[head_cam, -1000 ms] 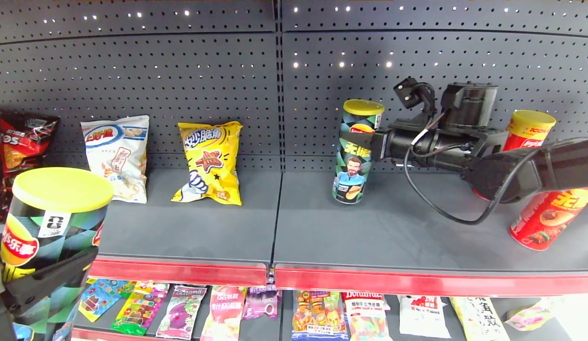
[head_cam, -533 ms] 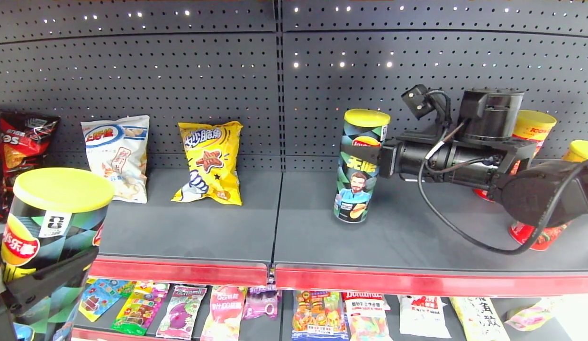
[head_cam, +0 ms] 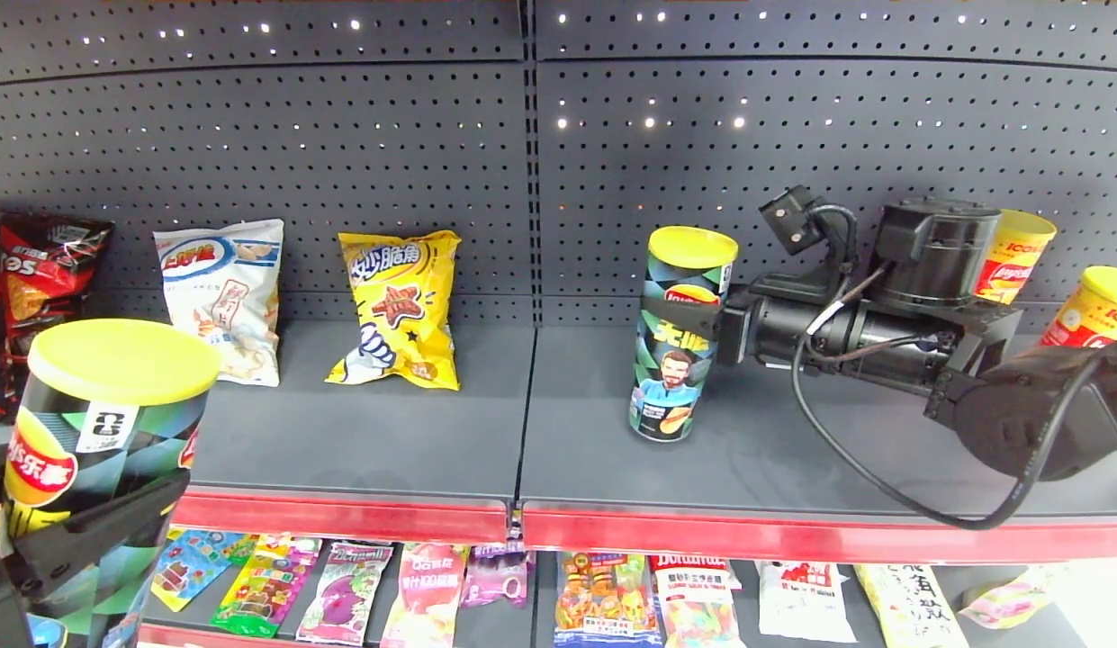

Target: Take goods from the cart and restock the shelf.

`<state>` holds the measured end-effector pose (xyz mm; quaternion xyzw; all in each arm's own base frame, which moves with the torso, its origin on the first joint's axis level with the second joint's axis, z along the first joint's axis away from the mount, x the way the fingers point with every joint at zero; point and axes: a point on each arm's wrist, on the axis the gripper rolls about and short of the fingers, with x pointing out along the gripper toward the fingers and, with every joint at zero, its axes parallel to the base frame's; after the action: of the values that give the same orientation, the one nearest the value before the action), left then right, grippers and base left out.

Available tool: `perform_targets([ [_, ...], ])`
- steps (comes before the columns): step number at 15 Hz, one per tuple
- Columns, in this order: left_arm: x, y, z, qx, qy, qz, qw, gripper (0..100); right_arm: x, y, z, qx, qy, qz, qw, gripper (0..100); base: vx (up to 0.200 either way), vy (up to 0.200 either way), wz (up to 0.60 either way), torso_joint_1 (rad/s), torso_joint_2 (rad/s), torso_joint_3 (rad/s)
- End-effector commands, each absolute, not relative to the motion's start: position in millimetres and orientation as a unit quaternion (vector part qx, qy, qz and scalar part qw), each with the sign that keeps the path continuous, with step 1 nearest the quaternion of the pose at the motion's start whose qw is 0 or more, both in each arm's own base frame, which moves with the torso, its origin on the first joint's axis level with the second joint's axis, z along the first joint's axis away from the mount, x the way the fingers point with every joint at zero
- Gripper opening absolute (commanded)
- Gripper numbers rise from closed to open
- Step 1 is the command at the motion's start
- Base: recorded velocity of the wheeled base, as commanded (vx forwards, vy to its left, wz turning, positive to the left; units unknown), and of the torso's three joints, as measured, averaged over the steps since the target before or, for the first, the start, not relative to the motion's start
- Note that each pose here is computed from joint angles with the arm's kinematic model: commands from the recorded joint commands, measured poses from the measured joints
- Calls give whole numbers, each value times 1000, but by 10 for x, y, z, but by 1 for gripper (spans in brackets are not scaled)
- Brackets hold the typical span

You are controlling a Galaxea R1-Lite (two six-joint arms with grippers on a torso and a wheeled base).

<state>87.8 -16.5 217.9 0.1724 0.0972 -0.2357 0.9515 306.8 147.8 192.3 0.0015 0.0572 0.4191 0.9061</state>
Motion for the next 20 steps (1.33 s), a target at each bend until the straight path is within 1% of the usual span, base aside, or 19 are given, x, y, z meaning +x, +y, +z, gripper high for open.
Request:
perform_targets([
  [1, 878, -165, 2178, 172, 97, -236, 951, 0, 3054, 1482, 1913, 1, 59, 418, 906, 0, 0, 0, 0, 0, 0, 0],
  [6, 875, -165, 2179, 172, 97, -236, 952, 0, 2909, 1513, 1842, -7, 72, 425, 902, 0, 0, 0, 0, 0, 0, 0],
  [11, 878, -165, 2178, 172, 97, -236, 951, 0, 2881, 1532, 1823, -7, 61, 428, 901, 0, 0, 0, 0, 0, 0, 0],
  [20, 892, -166, 2172, 172, 100, -236, 951, 0, 2805, 1603, 1754, -7, 72, 437, 897, 0, 0, 0, 0, 0, 0, 0],
])
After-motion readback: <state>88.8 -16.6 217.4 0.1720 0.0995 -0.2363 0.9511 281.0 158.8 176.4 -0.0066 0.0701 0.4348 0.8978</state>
